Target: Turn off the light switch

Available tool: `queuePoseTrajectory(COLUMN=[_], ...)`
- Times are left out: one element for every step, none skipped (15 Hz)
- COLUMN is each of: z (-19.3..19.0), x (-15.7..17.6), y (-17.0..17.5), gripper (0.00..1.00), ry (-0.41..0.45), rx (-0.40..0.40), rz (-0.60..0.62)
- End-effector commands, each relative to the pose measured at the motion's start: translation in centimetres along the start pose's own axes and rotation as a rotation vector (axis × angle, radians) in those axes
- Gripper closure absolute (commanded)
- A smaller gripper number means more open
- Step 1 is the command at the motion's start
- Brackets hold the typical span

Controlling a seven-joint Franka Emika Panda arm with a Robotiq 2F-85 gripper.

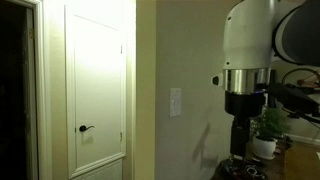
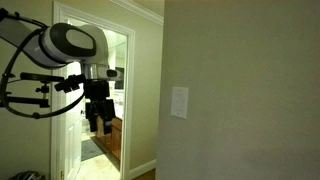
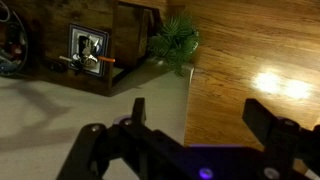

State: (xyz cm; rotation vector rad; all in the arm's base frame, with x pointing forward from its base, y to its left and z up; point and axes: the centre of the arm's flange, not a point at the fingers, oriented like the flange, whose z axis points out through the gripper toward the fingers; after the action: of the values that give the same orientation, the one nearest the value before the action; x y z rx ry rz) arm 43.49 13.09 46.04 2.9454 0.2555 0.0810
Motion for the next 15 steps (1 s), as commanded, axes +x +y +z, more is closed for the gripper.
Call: queuePoseTrajectory(z=[0.0, 0.0, 0.0, 0.0, 0.0, 0.0, 0.1, 0.2, 0.3, 0.5, 0.6, 0.8, 0.9, 1.0, 1.1], x=[0.0, 0.0, 0.0, 0.0, 0.0, 0.0, 0.0, 0.1, 0.2, 0.2, 0.3, 0.3, 0.4, 0.5, 0.6], y=[0.0, 0.0, 0.0, 0.0, 0.0, 0.0, 0.3, 0.8, 1.4, 2.0, 2.7, 3.6, 4.4, 5.4, 6.3], gripper=[0.0, 0.0, 0.0, 0.0, 0.0, 0.0, 0.0, 0.0, 0.0, 0.0, 0.0, 0.0, 0.0, 0.0, 0.0], ry=[0.0, 0.0, 0.0, 0.0, 0.0, 0.0, 0.004, 0.011, 0.02, 0.024, 0.027, 0.033, 0.04, 0.048, 0.06], rx=[0.0, 0.0, 0.0, 0.0, 0.0, 0.0, -0.001, 0.006, 0.007, 0.007, 0.008, 0.004, 0.008, 0.012, 0.017], rz=[0.0, 0.0, 0.0, 0.0, 0.0, 0.0, 0.01, 0.02, 0.034, 0.057, 0.069, 0.088, 0.103, 0.128, 0.145])
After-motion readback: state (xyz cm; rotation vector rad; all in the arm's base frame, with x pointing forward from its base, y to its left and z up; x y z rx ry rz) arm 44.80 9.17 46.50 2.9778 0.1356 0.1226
